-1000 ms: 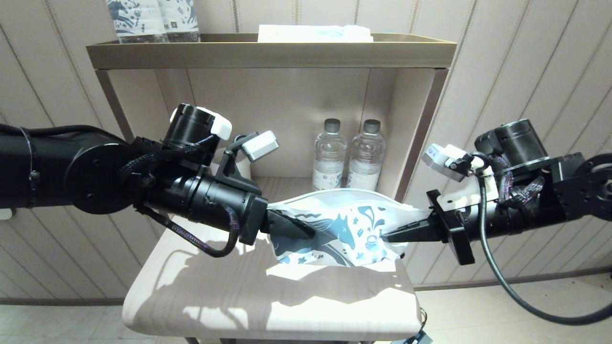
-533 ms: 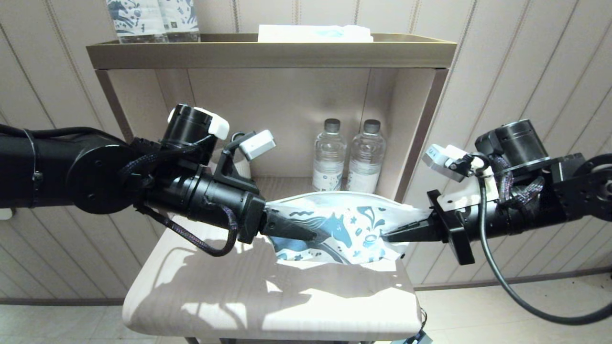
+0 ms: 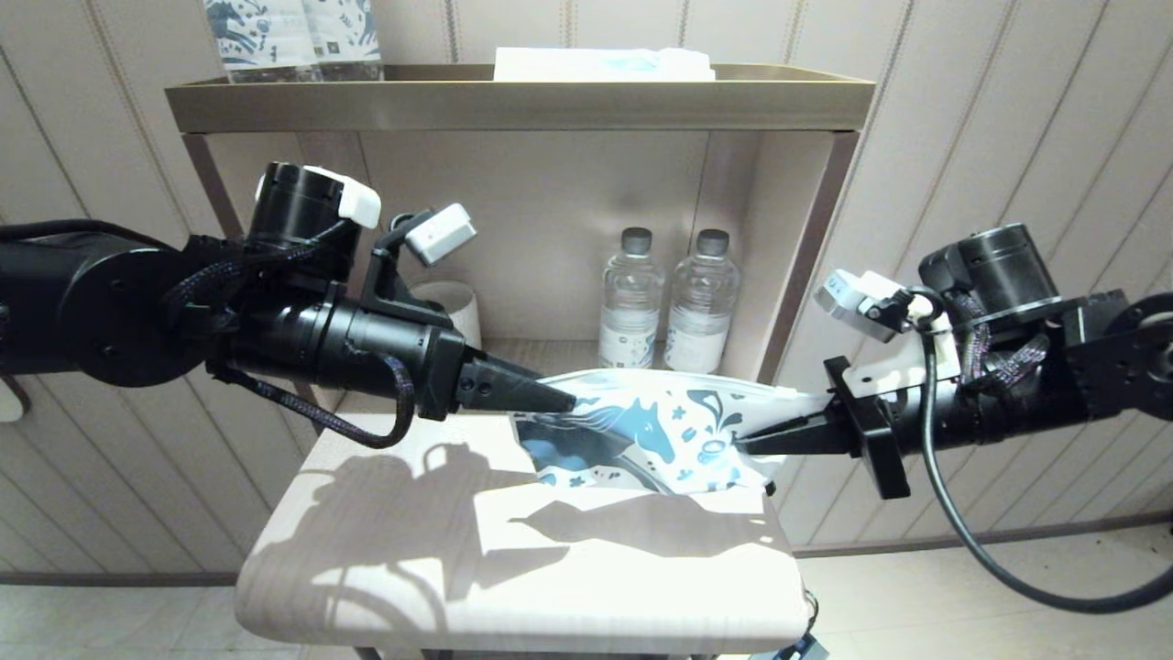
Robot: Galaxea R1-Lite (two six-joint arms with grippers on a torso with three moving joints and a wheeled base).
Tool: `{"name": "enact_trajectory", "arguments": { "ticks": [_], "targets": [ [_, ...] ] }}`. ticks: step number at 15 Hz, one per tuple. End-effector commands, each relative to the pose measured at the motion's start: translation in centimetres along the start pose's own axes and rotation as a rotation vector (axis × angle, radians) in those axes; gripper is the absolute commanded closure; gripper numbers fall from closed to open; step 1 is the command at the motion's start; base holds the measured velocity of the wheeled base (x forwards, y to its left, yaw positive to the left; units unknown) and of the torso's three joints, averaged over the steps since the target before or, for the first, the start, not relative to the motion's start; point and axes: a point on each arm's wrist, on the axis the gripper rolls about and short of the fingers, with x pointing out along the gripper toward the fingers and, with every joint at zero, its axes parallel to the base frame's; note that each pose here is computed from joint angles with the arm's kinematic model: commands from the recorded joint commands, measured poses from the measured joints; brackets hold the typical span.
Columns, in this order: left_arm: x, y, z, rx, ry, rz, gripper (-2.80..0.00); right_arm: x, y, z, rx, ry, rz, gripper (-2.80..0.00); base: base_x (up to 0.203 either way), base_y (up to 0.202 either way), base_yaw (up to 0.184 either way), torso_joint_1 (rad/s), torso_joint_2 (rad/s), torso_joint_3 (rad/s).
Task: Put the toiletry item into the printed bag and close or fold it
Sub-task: Hand it to the other hand, then close the strorage bag and place it on the desk
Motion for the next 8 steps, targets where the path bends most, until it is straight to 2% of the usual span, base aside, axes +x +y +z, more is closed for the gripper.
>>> {"name": "enact_trajectory", "arguments": {
  "ticks": [1,2,4,8],
  "targets": [
    [0.2,-1.0,0.0,0.015,0.004,-0.025,-2.80,0.2,0.3,0.0,-0.005,-0.001,0.014,0.00,0.000,0.000,0.000,0.000,0.00,0.000],
    [0.9,-1.6,-0.1,0.027,0.019,-0.049,-2.80,0.2,0.3,0.1,-0.012,-0.004,0.014,0.00,0.000,0.000,0.000,0.000,0.00,0.000],
    [2.0,-2.3,-0.3,0.050,0.034,-0.039,-2.80,0.2,0.4,0.0,-0.012,-0.003,0.015,0.00,0.000,0.000,0.000,0.000,0.00,0.000],
    [4.6,-3.7,1.3,0.208,0.013,-0.045,-2.80,0.8,0.7,-0.1,-0.009,0.005,0.037,0.00,0.000,0.000,0.000,0.000,0.00,0.000]
  ]
}}
